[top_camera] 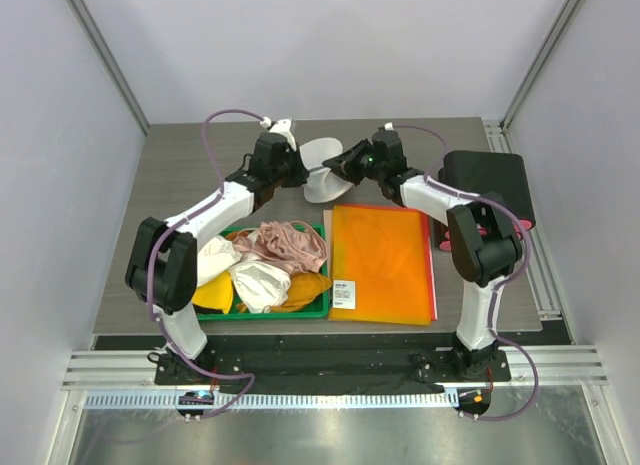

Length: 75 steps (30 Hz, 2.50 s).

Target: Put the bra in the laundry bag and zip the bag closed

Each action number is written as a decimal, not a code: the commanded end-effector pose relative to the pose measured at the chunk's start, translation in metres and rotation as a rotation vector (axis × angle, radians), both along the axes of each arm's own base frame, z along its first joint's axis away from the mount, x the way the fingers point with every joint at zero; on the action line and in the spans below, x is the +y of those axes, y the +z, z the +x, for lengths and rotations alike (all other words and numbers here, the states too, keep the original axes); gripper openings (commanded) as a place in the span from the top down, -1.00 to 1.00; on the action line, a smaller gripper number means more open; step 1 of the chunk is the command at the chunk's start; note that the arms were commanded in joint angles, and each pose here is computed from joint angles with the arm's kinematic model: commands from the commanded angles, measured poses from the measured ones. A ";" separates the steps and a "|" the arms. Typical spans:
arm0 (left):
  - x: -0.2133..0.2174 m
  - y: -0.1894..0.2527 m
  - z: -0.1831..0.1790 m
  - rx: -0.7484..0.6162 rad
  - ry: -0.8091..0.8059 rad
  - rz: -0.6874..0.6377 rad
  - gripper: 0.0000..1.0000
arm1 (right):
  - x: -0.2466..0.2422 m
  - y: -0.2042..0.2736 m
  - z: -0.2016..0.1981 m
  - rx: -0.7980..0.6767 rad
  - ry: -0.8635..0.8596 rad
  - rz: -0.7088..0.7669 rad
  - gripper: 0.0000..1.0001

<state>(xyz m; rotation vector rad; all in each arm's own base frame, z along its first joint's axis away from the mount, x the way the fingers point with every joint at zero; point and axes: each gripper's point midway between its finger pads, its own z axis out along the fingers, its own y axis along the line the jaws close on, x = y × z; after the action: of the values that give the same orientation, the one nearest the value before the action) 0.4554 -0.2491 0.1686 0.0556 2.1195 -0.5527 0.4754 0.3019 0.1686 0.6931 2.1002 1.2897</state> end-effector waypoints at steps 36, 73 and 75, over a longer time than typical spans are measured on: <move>-0.001 0.010 0.025 -0.228 -0.141 0.121 -0.15 | 0.003 0.065 0.047 -0.161 0.389 0.503 0.97; 0.016 0.044 0.026 -0.228 -0.269 -0.101 -0.28 | 0.003 0.059 0.046 -0.164 0.405 0.460 0.97; 0.015 0.043 0.032 -0.222 -0.256 -0.102 -0.25 | 0.004 0.061 0.045 -0.165 0.405 0.462 0.97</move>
<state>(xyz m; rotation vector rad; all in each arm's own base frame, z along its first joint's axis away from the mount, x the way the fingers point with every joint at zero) 0.4747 -0.2306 0.1850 0.3387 1.9333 -0.7504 0.5264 0.3036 0.1936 0.4549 1.9546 1.9945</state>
